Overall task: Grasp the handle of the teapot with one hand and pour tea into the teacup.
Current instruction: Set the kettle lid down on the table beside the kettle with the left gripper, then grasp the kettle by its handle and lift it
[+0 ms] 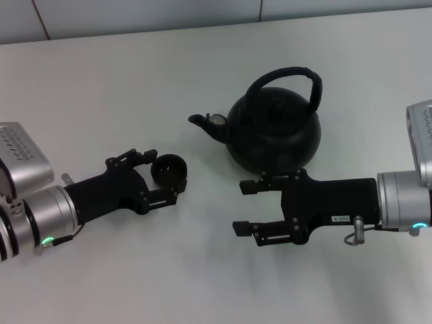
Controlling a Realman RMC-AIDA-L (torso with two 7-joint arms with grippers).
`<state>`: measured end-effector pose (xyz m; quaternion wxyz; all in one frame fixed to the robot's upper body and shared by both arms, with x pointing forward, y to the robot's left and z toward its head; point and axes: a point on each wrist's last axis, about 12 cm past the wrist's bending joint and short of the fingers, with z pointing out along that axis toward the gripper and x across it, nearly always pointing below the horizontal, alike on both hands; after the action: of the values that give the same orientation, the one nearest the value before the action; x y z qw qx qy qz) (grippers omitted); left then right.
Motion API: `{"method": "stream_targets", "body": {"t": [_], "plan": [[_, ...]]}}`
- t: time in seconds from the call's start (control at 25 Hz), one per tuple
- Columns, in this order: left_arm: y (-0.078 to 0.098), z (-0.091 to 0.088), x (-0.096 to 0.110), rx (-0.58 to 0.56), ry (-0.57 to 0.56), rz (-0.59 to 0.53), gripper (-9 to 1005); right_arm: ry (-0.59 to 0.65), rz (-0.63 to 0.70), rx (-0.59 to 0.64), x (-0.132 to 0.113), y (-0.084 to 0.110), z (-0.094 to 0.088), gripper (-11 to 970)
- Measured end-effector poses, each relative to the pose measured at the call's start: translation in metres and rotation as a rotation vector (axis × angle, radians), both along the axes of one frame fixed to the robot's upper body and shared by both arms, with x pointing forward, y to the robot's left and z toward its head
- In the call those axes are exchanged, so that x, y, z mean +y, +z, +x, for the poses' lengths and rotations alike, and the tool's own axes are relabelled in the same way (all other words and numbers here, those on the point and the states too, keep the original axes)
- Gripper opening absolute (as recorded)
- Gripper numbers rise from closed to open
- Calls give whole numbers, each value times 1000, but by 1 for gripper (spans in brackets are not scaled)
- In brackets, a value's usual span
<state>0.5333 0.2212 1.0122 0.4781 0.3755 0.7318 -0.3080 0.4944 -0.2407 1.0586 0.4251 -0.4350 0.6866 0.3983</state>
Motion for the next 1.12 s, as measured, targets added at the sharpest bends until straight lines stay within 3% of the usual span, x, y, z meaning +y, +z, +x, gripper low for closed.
{"method": "stream_targets", "body": {"t": [0.32, 0.64, 1.12], "plan": [[9, -6, 8, -41, -32, -60, 870, -44, 27, -24, -1, 1, 4, 749], [33, -24, 38, -107, -82, -176, 870, -177, 89, -82, -15, -3, 0, 749], [46, -32, 43, -150, -146, -234, 869, -522, 197, -87, -55, -17, -9, 749]]}}
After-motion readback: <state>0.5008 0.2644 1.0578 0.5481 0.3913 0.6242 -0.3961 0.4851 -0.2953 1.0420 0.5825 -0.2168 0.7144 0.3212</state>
